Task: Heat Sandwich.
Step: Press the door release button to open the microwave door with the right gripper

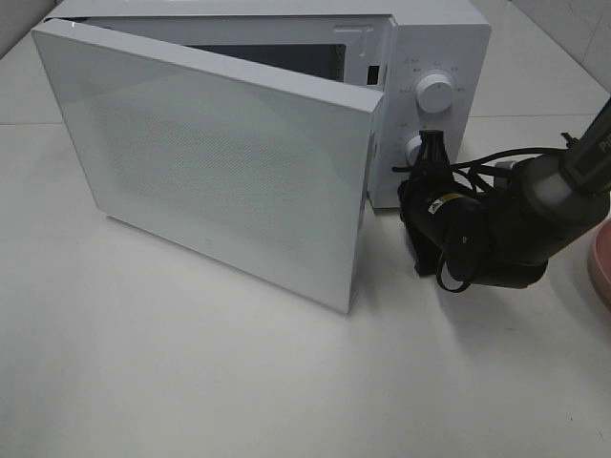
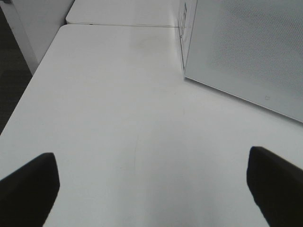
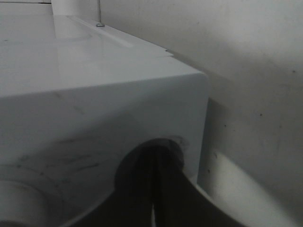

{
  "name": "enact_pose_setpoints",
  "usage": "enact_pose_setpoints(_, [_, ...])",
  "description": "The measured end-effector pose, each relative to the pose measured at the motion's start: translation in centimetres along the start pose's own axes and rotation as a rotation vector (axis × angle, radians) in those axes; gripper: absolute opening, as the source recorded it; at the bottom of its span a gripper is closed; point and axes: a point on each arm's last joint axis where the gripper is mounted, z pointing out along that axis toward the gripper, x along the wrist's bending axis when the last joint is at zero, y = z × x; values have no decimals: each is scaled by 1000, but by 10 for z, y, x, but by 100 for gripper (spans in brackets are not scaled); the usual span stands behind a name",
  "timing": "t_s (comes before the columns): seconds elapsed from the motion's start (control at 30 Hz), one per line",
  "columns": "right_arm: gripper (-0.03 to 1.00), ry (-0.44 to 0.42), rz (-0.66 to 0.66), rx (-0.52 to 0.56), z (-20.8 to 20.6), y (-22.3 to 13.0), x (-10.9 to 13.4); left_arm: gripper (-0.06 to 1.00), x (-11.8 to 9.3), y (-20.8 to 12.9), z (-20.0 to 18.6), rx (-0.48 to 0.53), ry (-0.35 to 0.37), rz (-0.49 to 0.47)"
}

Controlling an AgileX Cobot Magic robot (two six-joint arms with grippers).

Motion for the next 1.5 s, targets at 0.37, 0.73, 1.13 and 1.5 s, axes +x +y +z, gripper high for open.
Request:
enact_pose_setpoints(0.37, [2, -1, 1, 0, 0, 0, 0, 99, 0, 0, 0, 0, 0, 0])
enact_pose_setpoints(0.73, [2, -2, 1, 1, 0, 0, 0, 99, 0, 0, 0, 0, 0, 0])
enact_pose_setpoints(1.13, [2, -24, -5, 19, -3, 1, 3, 99, 0, 0, 0, 0, 0, 0])
enact_pose_setpoints(1.5, [2, -50, -47, 62, -20, 4, 6, 99, 0, 0, 0, 0, 0, 0])
